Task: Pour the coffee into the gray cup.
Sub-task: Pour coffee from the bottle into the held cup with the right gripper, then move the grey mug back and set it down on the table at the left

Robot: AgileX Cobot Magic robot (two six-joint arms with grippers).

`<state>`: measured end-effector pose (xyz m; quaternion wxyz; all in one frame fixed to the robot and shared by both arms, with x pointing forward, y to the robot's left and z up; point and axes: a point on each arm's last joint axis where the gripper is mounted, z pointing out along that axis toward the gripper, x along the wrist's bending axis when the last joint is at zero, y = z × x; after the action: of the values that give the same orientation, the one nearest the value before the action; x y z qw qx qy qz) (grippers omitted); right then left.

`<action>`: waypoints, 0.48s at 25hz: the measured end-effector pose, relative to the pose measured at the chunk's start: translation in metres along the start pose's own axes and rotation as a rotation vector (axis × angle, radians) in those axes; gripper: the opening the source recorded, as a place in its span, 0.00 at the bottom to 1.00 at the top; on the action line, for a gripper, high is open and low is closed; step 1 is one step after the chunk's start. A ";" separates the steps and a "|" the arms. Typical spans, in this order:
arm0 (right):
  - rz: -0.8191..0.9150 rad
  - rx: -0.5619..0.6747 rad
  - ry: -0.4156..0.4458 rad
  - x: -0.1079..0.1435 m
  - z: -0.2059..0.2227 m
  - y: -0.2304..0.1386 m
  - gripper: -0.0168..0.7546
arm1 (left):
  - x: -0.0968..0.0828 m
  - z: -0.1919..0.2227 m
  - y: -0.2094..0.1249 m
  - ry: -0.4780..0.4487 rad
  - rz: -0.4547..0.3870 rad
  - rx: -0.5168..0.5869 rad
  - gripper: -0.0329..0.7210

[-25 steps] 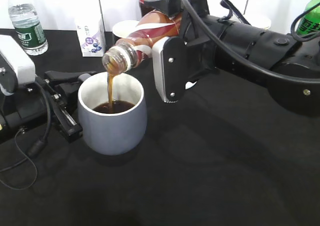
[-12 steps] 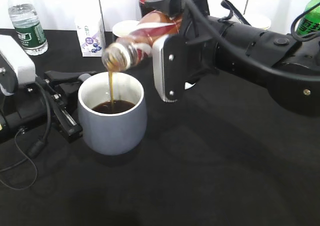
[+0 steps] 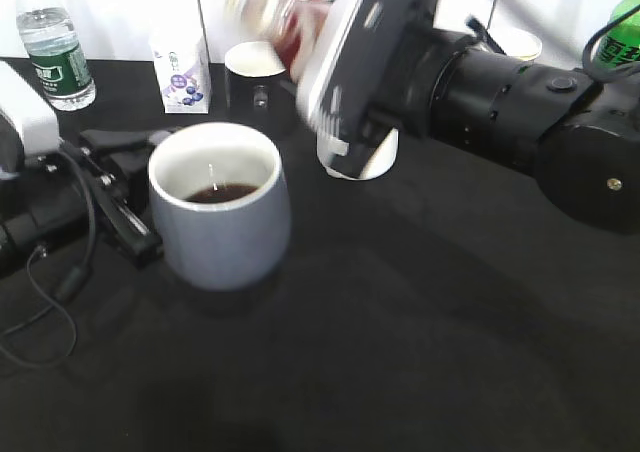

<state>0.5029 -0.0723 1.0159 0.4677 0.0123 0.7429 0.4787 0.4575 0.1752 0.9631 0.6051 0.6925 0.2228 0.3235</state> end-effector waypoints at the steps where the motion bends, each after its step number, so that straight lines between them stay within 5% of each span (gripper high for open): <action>1: 0.154 0.000 0.000 0.000 0.000 0.000 0.71 | 0.002 0.000 0.000 0.019 -0.010 0.000 0.10; 5: 0.579 0.000 0.000 0.000 0.000 0.000 0.71 | 0.010 -0.001 0.000 0.111 -0.060 -0.001 0.10; 8: 0.623 0.000 0.000 0.000 0.000 0.000 0.71 | 0.028 -0.005 -0.002 0.274 -0.090 0.005 0.10; 12: 0.623 0.000 0.000 0.000 0.000 0.000 0.71 | 0.073 -0.028 -0.008 0.596 -0.122 -0.006 0.10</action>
<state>0.5029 -0.0723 1.0159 0.2985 0.2394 0.7034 0.5990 0.4887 0.2473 0.9700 0.5336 0.5505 0.4308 0.4760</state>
